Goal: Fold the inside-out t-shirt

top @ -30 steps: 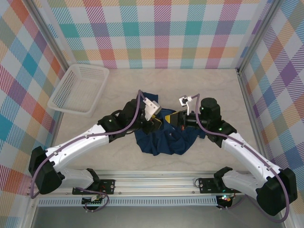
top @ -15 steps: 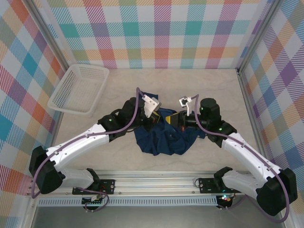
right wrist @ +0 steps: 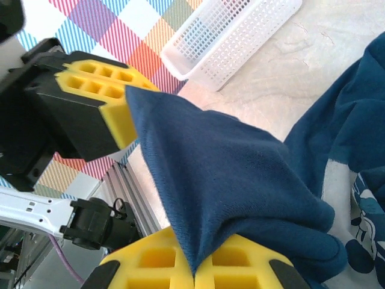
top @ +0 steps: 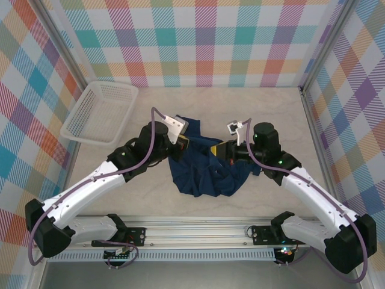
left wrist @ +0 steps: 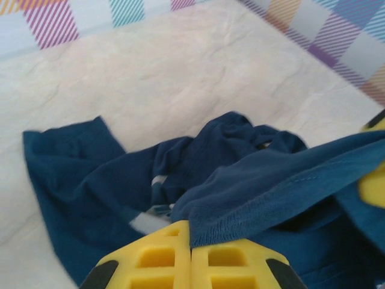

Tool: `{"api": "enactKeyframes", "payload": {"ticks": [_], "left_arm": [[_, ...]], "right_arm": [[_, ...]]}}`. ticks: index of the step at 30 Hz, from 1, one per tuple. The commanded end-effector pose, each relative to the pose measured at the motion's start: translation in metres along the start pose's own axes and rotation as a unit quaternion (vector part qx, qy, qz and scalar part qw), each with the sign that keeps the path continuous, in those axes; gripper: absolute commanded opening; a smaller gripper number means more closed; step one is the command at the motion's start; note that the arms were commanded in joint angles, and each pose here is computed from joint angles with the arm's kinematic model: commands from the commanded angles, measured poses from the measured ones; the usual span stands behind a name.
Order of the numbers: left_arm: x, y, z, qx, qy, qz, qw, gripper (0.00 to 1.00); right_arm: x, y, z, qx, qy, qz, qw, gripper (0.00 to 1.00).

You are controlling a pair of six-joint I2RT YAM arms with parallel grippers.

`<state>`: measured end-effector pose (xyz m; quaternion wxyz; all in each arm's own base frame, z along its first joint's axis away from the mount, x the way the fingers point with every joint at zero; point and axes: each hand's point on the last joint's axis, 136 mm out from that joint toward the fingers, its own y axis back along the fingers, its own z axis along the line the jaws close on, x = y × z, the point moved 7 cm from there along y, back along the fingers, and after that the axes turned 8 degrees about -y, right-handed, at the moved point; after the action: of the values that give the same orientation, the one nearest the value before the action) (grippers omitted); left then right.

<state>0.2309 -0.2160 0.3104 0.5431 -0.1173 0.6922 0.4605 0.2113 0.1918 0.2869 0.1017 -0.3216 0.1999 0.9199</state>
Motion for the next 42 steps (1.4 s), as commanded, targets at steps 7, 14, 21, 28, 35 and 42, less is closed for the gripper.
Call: {"api": "enactKeyframes", "payload": {"ticks": [7, 14, 21, 28, 35, 42], "left_arm": [[-0.001, 0.018, 0.015, -0.05, 0.02, 0.02, 0.998, 0.0], [-0.009, 0.021, 0.007, -0.012, 0.048, 0.043, 0.998, 0.0], [-0.011, 0.028, 0.012, -0.033, 0.053, 0.035, 0.997, 0.0], [-0.012, 0.027, 0.009, -0.02, 0.064, 0.027, 0.997, 0.0], [-0.009, 0.028, 0.023, -0.078, 0.073, 0.035, 0.994, 0.0], [0.002, 0.058, 0.08, -0.189, 0.145, 0.035, 0.971, 0.0]], "right_arm": [[-0.012, 0.0, -0.003, 0.056, 0.004, 0.019, 0.998, 0.28], [0.009, -0.015, -0.001, 0.103, 0.06, 0.037, 0.992, 0.51], [0.03, -0.045, -0.004, 0.077, 0.053, 0.063, 0.994, 0.58], [0.041, -0.071, -0.01, 0.066, 0.018, 0.078, 0.995, 0.61], [0.045, -0.063, -0.011, 0.098, 0.043, 0.085, 0.991, 0.6], [0.015, -0.005, -0.044, 0.267, 0.013, 0.047, 0.963, 0.62]]}}
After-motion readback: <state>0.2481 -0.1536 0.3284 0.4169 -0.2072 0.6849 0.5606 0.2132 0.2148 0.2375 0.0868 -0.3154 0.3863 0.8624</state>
